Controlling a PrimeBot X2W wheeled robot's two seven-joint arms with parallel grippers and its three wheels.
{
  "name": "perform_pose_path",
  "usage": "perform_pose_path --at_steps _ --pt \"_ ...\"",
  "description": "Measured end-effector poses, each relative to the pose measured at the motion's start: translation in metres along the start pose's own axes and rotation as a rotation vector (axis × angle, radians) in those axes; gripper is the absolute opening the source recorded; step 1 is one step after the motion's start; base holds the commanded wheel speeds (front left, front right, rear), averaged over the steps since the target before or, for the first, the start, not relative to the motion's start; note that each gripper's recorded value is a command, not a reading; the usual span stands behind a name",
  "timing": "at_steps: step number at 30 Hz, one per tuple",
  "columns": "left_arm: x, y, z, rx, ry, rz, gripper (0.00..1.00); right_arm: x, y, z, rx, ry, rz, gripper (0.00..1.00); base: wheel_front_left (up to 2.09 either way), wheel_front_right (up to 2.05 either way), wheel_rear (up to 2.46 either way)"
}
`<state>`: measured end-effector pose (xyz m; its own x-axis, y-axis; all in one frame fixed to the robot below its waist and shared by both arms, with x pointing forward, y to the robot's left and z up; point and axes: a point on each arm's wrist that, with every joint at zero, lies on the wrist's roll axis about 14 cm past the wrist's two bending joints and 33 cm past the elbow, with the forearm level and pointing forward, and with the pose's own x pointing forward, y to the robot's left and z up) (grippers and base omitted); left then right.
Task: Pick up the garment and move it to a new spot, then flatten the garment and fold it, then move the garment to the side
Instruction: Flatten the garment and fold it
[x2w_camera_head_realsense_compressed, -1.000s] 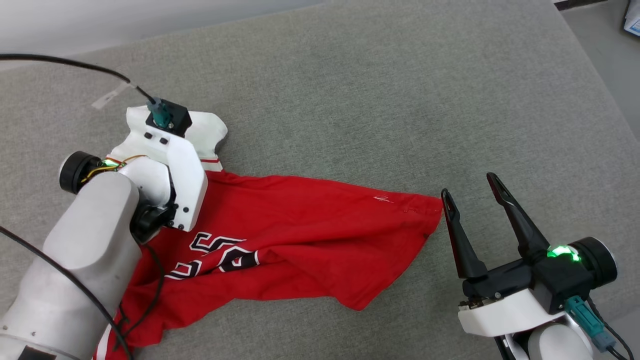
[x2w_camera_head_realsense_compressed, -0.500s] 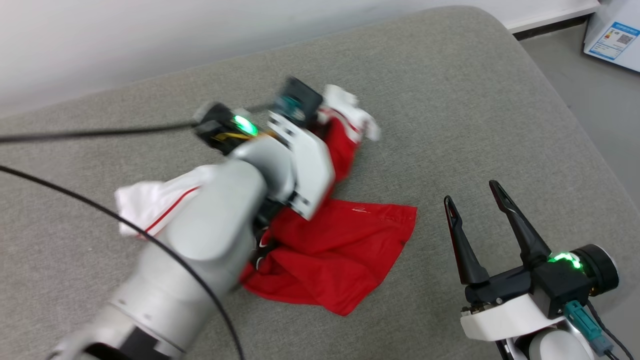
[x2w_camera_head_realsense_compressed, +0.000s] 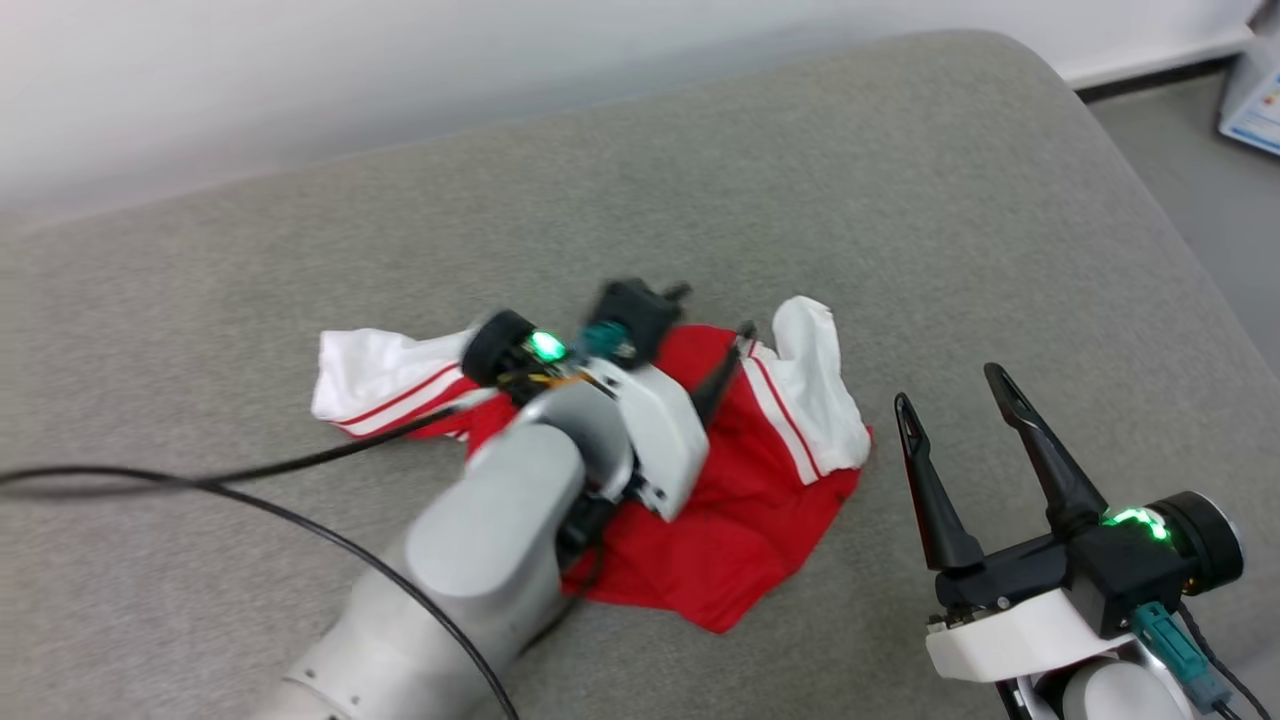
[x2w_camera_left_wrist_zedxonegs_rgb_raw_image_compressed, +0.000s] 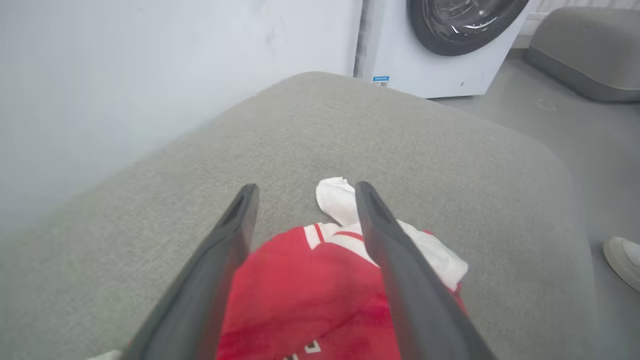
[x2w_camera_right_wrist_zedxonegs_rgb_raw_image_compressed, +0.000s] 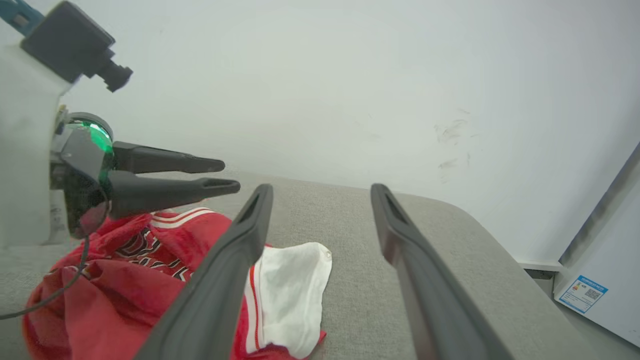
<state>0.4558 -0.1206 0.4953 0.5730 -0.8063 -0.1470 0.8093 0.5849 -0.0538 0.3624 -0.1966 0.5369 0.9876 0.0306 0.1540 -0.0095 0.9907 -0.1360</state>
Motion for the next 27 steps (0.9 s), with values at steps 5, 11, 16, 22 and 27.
perform_pose_path --at_steps 5,11,16,22,27 --pt "-0.032 0.059 0.053 0.047 -0.207 0.186 1.0 0.0 0.007 0.006 0.002 -0.021 0.021 1.0 0.0 0.0 0.0" --pt "-0.103 0.12 0.102 0.142 -0.366 0.404 1.0 0.001 0.019 0.017 -0.005 -0.061 0.061 1.0 0.0 0.0 0.0" --pt "-0.173 0.147 0.097 0.146 -0.401 0.584 1.0 0.004 0.026 0.027 0.001 -0.094 0.083 1.0 0.0 0.0 0.0" --pt "-0.227 0.129 0.077 0.125 -0.425 0.657 1.0 0.003 0.031 0.03 0.009 -0.105 0.098 1.0 0.0 0.0 0.0" --pt "-0.248 0.106 0.054 0.07 -0.415 0.692 1.0 -0.001 0.029 -0.006 0.112 0.015 0.079 1.0 0.0 0.0 0.0"
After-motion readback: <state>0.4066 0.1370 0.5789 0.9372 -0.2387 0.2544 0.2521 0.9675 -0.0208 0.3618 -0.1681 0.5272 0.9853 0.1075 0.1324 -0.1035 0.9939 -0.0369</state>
